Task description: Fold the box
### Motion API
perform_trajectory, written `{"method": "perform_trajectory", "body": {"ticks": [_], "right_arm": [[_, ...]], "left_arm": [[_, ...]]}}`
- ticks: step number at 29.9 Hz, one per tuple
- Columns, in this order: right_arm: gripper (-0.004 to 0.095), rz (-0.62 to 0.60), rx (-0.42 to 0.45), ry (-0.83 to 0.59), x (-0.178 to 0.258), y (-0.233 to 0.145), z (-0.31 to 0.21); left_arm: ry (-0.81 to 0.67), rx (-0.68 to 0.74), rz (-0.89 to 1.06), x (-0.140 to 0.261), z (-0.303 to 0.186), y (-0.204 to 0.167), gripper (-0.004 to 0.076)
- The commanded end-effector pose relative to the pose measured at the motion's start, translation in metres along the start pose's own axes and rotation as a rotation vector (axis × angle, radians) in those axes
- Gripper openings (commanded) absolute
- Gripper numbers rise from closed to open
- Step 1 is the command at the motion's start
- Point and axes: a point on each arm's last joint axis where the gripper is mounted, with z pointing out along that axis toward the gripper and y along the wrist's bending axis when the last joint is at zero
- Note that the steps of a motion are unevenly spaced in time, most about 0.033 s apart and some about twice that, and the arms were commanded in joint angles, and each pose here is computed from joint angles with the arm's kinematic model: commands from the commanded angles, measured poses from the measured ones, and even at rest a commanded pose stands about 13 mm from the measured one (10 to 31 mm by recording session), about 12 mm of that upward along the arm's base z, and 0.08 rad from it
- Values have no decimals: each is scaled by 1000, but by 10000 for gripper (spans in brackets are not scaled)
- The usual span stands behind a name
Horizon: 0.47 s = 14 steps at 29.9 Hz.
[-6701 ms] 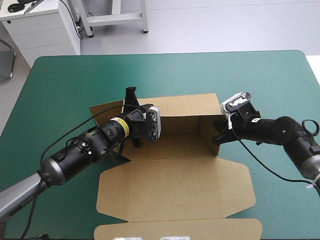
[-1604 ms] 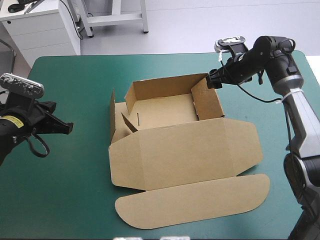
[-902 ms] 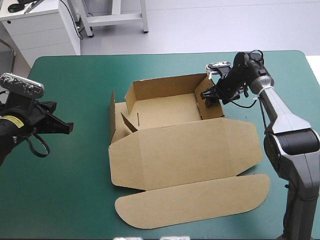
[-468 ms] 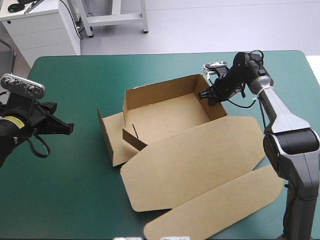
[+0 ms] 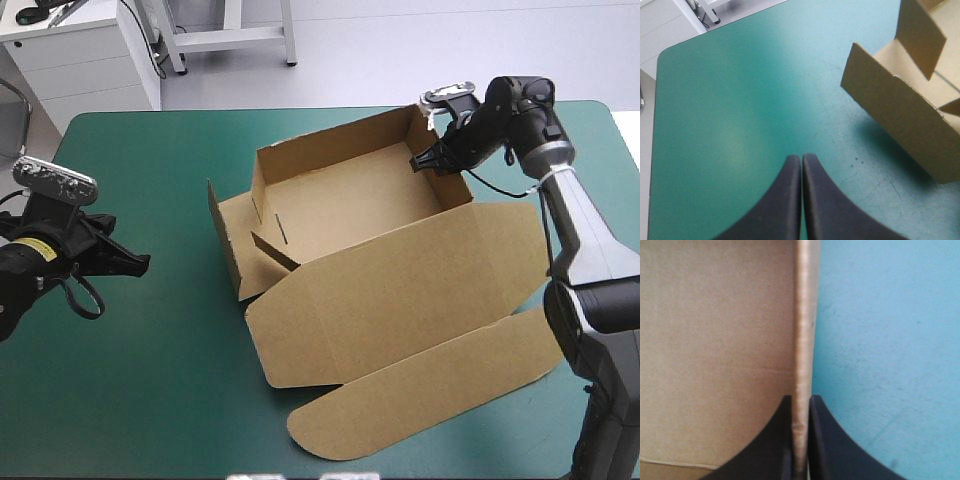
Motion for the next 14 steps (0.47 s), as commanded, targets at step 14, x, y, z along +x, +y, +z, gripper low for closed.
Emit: {"method": "perform_trajectory", "body": {"ticks": [14], "right_arm": [[-20,40,-47,-353,35,2,-169]], "left_arm": [[25,-222,-63,-6,19,30,20]]}}
